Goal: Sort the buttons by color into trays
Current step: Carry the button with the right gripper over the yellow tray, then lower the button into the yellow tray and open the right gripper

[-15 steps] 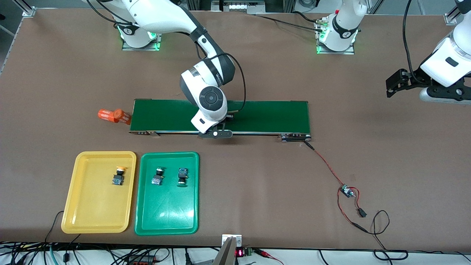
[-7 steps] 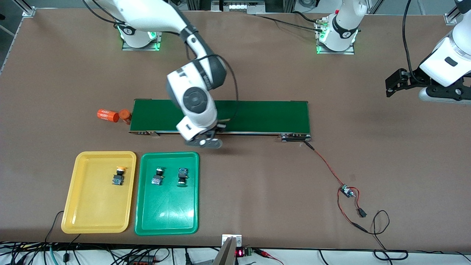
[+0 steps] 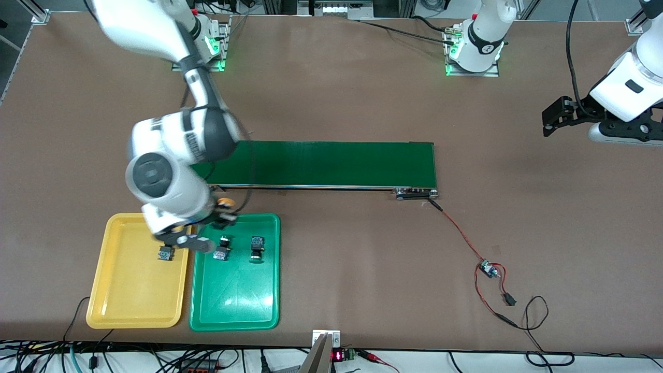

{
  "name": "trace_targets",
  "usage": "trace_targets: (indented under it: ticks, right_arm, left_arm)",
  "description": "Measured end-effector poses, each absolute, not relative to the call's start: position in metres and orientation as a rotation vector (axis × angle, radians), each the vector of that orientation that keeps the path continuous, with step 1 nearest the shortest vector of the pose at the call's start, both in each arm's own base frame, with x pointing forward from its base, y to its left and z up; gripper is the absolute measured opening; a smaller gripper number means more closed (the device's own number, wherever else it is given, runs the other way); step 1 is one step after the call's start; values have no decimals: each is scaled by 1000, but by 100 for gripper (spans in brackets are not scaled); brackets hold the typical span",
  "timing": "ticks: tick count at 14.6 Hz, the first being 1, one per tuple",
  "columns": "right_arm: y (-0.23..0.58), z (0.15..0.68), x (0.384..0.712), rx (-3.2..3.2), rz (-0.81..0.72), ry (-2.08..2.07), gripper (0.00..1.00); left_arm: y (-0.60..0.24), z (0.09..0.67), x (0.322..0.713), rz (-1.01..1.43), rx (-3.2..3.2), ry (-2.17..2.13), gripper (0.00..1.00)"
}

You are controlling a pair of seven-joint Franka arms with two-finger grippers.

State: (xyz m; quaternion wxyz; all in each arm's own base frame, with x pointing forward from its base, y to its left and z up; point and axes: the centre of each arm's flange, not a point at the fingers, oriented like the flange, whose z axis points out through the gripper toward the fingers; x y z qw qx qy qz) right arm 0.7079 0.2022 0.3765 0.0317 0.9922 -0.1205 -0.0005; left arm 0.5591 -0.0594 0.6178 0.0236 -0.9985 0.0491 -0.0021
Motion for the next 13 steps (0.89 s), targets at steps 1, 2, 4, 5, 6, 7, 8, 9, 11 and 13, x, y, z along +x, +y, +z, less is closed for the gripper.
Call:
trace_targets:
  ticks: [1, 2, 4, 5, 6, 7, 8, 9, 11, 13]
  right_arm:
    - [170, 374, 716, 3054, -12, -350, 41]
    - [139, 370, 723, 3056, -26, -309, 41]
    - [83, 359, 732, 3058, -58, -225, 41]
    - [57, 352, 734, 3058, -78, -185, 41]
    - [33, 343, 736, 3058, -101, -153, 41]
    - [10, 333, 737, 3052, -118, -123, 41]
    - [-10, 322, 739, 3042, -116, -97, 41]
    - [-28, 312, 742, 3031, -96, -72, 41]
    - [-49, 293, 747, 3016, -60, -49, 41]
    - [-54, 273, 749, 3008, -59, -36, 41]
  left_arm:
    - [-64, 618, 559, -7, -3090, 163, 100]
    - [-66, 618, 558, -7, -3090, 171, 100]
    - [-67, 618, 558, -7, -3090, 174, 100]
    - [-67, 618, 558, -6, -3090, 174, 100]
    - [-67, 618, 558, -4, -3090, 174, 100]
    - [-67, 618, 558, -2, -3090, 174, 100]
    - [-67, 618, 558, -1, -3089, 174, 100]
    - [-67, 618, 558, 0, -3089, 173, 100]
    - [-67, 618, 558, 2, -3089, 173, 100]
    - [-67, 618, 557, 3, -3089, 173, 100]
